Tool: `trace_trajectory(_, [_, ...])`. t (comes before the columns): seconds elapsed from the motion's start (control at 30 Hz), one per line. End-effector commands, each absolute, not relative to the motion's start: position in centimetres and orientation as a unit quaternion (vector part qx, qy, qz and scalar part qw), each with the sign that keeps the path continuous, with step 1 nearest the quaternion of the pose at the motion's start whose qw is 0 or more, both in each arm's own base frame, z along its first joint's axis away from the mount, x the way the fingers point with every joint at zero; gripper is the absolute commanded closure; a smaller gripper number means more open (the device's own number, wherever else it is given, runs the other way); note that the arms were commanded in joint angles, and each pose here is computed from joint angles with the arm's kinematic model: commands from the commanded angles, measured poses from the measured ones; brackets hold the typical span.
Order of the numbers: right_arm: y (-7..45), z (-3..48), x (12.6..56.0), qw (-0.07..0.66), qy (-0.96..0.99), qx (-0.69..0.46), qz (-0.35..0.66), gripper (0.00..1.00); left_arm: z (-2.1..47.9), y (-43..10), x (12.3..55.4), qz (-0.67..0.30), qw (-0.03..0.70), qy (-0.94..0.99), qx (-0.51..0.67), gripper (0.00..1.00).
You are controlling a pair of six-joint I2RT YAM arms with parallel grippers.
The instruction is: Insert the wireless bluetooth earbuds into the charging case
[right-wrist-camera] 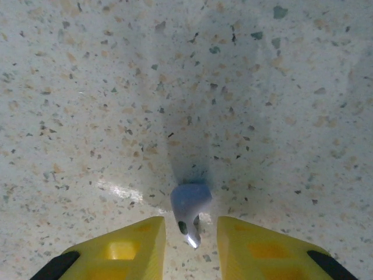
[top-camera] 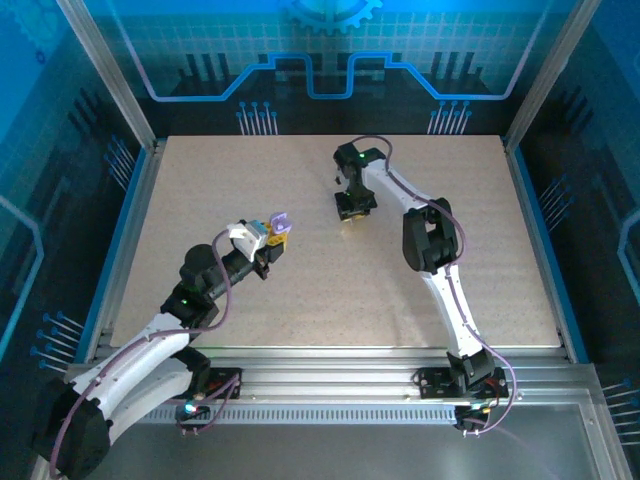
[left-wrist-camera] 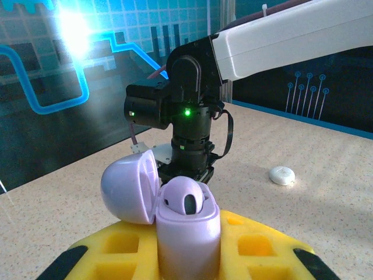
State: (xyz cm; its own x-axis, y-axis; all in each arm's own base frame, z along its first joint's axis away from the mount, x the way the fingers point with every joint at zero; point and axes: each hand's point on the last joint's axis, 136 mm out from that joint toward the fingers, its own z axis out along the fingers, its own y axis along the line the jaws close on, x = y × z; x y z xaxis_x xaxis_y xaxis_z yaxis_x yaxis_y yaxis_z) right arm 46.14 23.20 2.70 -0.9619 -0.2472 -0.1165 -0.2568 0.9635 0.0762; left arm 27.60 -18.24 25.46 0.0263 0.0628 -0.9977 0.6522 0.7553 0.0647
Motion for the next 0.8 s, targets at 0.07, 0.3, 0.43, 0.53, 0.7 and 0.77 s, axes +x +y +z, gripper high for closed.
trace_trajectory(0.07, [23.2,2.4,46.7,0.051,0.989,-0.131,0.055,0.71,26.8,-18.4,27.6,-0.219,0.674,0.65,0.274,0.82])
trace_trajectory(0.3, [23.4,2.0,46.9,0.051,0.988,-0.132,0.057,0.72,26.8,-18.5,27.7,-0.22,0.674,0.65,0.274,0.82])
trace_trajectory(0.43, [23.2,1.7,47.1,0.049,0.989,-0.13,0.057,0.74,26.7,-18.5,27.7,-0.22,0.673,0.651,0.275,0.82])
trace_trajectory(0.53, [23.1,1.6,47.2,0.049,0.989,-0.13,0.056,0.74,26.8,-18.5,27.7,-0.22,0.674,0.65,0.275,0.82])
trace_trajectory(0.7, [22.8,1.3,47.1,0.044,0.989,-0.13,0.048,0.76,26.7,-18.5,27.7,-0.22,0.673,0.65,0.275,0.82])
trace_trajectory(0.77, [22.6,1.2,47.0,0.042,0.99,-0.13,0.043,0.76,26.6,-18.5,27.7,-0.22,0.672,0.651,0.275,0.82])
